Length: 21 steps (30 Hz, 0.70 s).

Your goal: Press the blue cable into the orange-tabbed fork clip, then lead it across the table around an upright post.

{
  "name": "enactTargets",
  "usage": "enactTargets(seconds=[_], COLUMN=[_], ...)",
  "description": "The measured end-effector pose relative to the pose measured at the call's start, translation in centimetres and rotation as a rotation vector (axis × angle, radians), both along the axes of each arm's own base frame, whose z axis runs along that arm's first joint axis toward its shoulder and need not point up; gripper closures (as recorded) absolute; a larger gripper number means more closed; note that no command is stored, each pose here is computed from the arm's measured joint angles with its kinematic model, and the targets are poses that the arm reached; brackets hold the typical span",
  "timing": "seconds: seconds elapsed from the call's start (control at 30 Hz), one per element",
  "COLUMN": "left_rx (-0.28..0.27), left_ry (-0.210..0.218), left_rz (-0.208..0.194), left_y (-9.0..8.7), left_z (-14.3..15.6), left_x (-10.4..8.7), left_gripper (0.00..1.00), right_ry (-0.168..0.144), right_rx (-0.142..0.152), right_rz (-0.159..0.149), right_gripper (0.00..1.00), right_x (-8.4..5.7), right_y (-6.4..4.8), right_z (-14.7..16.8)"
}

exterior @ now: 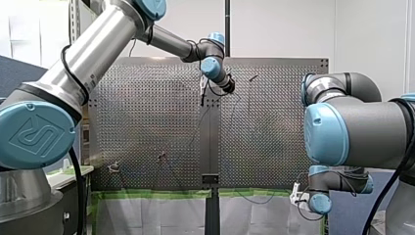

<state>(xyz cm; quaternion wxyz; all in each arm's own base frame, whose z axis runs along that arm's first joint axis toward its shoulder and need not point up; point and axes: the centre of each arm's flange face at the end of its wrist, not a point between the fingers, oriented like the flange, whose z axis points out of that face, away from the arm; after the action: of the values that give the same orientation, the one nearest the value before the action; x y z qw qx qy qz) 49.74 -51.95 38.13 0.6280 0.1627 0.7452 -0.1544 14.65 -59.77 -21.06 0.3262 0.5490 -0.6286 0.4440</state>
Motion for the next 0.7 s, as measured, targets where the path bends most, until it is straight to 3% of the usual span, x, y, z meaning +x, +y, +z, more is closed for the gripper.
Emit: enactTargets(seconds=[0.2,0.37,0.7], left_rx=[-0.011,-0.028,-0.132], left_ry=[-0.053,-0.072,-0.089], left_rz=[-0.045,-0.097,-0.189], left_y=[0.0,-0.7,-2.6], left_z=[3.3,4.6,7.9], left_x=[-1.1,-1.8,-2.9], left_gripper=[0.13,0.10,0.10], right_ry=[-0.001,-0.002,-0.002], right_rx=[0.000,0.000,0.000], right_rz=[0.005,0.006,0.006], right_gripper=[1.00,1.00,1.00], right_x=[0.1,0.2,0.2], right_y=[0.0,0.0,0.0], right_z=[0.0,0.0,0.0])
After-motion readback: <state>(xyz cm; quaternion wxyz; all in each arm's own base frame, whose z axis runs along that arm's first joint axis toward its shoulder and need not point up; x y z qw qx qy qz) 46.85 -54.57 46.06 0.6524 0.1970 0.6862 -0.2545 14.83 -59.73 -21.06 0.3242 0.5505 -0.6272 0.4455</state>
